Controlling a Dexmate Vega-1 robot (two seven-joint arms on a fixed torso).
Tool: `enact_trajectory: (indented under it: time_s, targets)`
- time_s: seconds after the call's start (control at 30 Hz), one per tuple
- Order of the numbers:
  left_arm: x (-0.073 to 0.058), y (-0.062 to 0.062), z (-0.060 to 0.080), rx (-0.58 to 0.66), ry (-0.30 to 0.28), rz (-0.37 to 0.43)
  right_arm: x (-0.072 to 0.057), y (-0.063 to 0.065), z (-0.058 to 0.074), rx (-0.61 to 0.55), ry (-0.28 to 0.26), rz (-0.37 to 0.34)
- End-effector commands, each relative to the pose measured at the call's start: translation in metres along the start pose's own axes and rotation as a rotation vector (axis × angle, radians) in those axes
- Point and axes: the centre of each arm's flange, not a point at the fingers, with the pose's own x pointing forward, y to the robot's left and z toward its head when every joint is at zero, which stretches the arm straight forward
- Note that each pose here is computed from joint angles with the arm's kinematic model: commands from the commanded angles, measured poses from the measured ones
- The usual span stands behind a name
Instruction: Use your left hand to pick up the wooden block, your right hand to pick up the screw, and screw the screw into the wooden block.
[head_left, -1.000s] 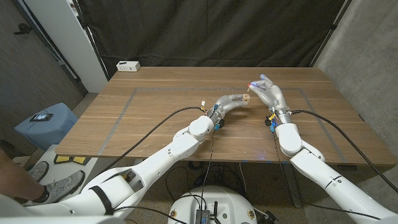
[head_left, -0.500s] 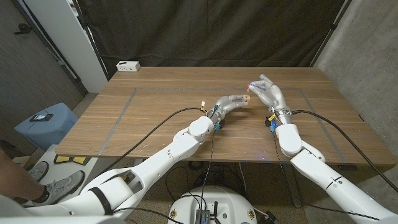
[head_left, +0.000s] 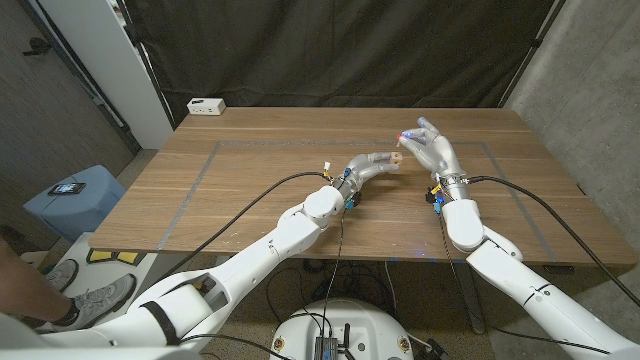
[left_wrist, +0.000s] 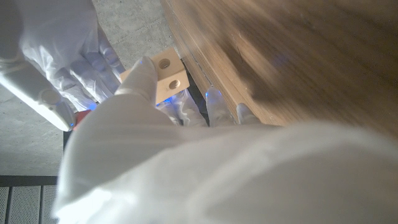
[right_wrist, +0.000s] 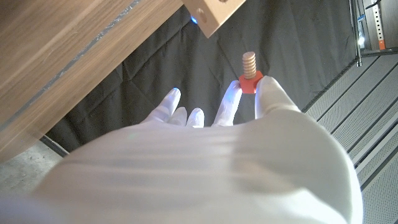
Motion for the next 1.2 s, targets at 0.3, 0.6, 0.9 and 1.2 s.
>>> enact_trajectory:
  time_s: [0.3, 0.6, 0.9, 1.2]
  targets:
    - [0.003, 0.002, 0.003, -0.003, 0.02, -0.007, -0.001, 0.004, 0.001, -0.06, -0.031, -0.052]
    - [0.004, 0.001, 0.003, -0.003, 0.026, -0.009, -0.004, 0.01, 0.0, -0.083, -0.034, -0.08]
    - [0.005, 0.001, 0.005, -0.003, 0.025, -0.01, -0.006, 0.015, -0.001, -0.107, -0.033, -0.11]
    - [0.006, 0.001, 0.006, -0.01, 0.027, -0.011, -0.006, 0.019, -0.002, -0.129, -0.034, -0.138]
